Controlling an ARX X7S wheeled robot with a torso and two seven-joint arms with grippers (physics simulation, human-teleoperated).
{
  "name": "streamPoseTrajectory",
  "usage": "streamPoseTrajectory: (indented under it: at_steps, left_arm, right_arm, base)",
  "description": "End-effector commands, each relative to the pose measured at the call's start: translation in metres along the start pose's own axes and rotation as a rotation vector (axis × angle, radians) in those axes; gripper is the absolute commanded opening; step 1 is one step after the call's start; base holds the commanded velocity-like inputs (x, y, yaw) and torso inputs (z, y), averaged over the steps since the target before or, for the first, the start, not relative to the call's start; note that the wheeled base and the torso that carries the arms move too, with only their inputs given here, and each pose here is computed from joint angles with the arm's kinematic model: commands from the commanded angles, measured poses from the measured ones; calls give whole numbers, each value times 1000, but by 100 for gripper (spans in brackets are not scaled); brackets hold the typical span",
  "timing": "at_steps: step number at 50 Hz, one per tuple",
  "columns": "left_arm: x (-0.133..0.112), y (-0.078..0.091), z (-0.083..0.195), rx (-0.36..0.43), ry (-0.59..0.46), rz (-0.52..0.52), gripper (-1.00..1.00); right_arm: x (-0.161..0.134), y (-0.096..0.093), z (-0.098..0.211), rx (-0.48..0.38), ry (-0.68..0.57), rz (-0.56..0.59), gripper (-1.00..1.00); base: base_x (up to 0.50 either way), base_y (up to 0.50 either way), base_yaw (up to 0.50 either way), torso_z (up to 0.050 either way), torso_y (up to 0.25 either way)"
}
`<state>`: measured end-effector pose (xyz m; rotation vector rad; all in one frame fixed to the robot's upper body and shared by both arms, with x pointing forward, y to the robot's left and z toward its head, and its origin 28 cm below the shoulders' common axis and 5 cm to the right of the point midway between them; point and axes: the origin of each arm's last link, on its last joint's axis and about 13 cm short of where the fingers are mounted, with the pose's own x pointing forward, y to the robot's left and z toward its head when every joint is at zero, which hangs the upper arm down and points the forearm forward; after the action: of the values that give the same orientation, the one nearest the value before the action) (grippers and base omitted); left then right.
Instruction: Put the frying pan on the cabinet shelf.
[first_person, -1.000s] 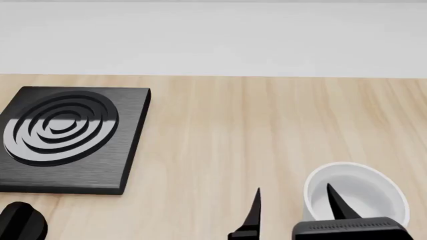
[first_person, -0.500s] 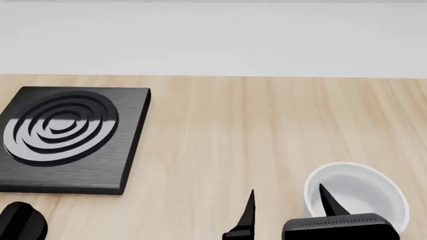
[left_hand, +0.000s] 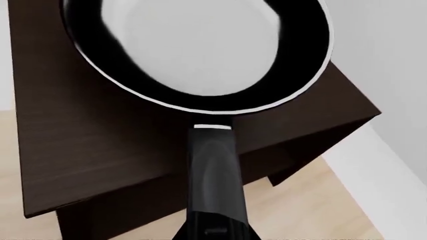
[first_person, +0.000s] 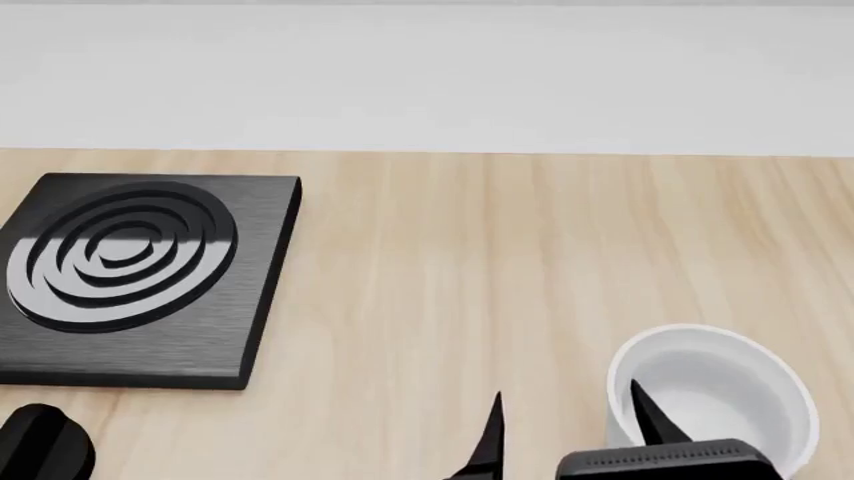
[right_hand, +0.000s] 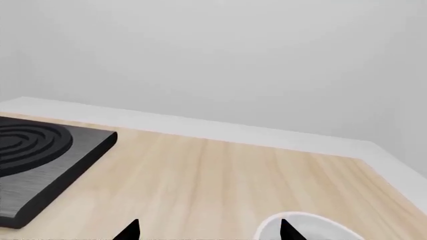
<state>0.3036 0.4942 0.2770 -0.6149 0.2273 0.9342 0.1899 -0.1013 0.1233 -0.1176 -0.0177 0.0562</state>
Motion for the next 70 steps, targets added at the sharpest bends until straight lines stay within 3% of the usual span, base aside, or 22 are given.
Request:
streamPoseTrajectory:
  at_steps: [1,6,7,24,47,54,70]
  left_arm:
    - [3,5,-13,-37,42,-7,-100]
    - [0,5,-13,-25,43,-8,-100]
    - [0,5,-13,-24,43,-10,100]
    - [-2,-9,-5,4,23,-52,100]
    - [-27,-33,21,54,-72,-145,100]
    - [-31,-30,27,95,-111,-123,100]
    - [-47,-29,45,96,-158,-137,100]
  right_arm:
    - [-3,0,0,7,-8,-4,100]
    - [-3,0,0,7,-5,-1,100]
    - [-4,1,-1,6,-5,0,100]
    - [-5,2,-2,5,-2,6,100]
    - [-5,4,-5,8,5,11,100]
    - [-4,5,-6,9,8,13,100]
    - [-5,6,-7,11,9,17,100]
  base:
    - [0,0,0,0,0]
    - [0,0,0,0,0]
    - [0,0,0,0,0]
    - [0,0,0,0,0]
    - [0,0,0,0,0]
    - [0,0,0,0,0]
    - [0,0,0,0,0]
